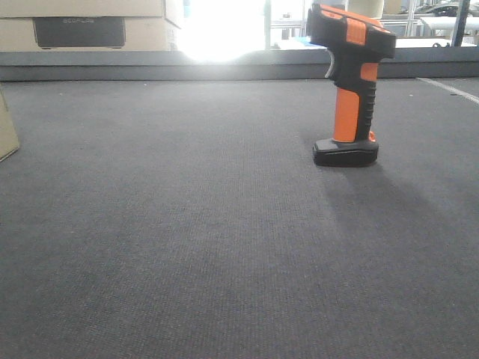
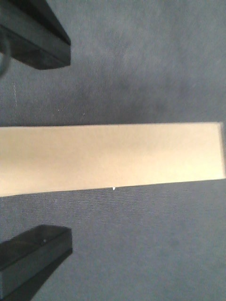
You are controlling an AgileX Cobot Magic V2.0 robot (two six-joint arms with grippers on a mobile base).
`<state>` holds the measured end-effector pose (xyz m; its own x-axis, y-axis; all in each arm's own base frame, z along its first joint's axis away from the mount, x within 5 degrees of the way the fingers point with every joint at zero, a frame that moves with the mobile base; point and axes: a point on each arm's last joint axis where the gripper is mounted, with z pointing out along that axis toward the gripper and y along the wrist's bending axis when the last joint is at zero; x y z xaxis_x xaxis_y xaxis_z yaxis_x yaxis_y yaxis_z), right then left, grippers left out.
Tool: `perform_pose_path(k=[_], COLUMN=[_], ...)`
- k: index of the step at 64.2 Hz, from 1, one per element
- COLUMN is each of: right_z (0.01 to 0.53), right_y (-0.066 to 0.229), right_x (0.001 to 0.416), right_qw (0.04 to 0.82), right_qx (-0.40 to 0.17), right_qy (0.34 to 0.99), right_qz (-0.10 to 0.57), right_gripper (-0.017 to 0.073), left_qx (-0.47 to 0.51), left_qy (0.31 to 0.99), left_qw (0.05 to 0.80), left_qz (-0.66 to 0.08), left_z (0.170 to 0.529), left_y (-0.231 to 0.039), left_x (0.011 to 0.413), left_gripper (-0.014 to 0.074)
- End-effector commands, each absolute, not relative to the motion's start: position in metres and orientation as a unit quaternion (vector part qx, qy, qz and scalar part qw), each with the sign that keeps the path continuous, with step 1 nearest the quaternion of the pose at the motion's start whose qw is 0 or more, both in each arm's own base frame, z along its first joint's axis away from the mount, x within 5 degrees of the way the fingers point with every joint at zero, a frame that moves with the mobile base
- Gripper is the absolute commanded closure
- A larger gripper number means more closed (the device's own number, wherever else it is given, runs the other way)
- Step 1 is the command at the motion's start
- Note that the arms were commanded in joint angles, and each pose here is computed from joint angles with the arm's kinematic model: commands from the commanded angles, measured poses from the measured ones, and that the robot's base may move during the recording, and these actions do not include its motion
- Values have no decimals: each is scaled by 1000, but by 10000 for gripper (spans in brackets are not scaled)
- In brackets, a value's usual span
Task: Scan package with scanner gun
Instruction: 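Grasp the cardboard box with the left gripper and lift it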
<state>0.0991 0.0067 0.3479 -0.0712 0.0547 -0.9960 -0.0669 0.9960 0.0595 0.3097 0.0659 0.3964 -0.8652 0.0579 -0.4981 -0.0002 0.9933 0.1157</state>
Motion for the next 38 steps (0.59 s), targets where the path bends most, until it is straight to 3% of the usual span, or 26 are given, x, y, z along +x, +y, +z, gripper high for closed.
perform_pose_path(k=[1, 38], right_z=[352, 352], right_y=[7, 7], right_x=[100, 100], right_qw=[691, 691], right_qx=[-5, -5], right_qy=[721, 721], right_qz=[42, 42], right_gripper=[0, 0], left_qx=[19, 18], left_qy=[969, 987], left_qw=[241, 158], left_qz=[46, 9], left_z=[383, 320], left_y=[68, 74], left_x=[323, 360], left_gripper=[25, 25])
